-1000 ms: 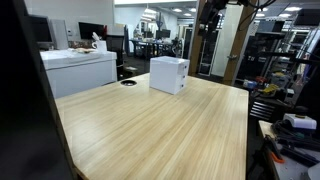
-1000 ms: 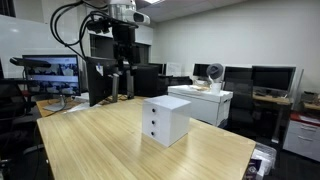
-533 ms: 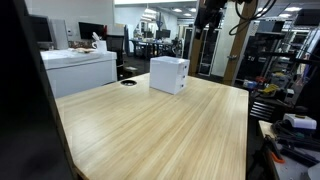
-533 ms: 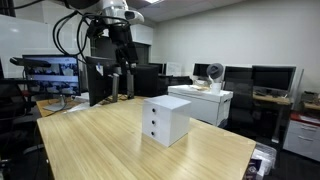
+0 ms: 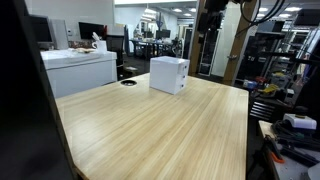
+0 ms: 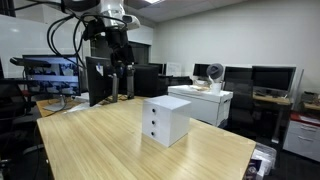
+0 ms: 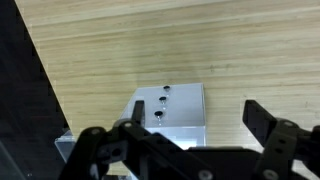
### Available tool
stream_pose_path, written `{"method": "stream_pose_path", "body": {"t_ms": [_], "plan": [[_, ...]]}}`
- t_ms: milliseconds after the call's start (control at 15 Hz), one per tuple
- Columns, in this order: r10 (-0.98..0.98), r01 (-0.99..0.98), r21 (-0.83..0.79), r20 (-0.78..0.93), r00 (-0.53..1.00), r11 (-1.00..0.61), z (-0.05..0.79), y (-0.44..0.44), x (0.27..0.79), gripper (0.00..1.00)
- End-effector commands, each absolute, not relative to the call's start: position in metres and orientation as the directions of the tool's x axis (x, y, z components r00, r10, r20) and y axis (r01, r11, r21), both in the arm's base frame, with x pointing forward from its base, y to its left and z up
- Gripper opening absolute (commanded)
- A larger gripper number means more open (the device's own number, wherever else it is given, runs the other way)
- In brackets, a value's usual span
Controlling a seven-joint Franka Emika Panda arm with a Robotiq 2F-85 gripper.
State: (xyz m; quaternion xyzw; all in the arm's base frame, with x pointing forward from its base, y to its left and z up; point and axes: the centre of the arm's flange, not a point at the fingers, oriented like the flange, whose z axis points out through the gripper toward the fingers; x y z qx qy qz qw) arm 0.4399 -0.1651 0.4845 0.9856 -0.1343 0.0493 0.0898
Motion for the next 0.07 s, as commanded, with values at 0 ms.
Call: {"method": "stream_pose_path", "body": {"t_ms": [0], "plan": [[-0.255, -0.273, 0.165, 0.121, 0.959, -0.948, 0.4845, -0.1649, 0.44, 1.0]]}}
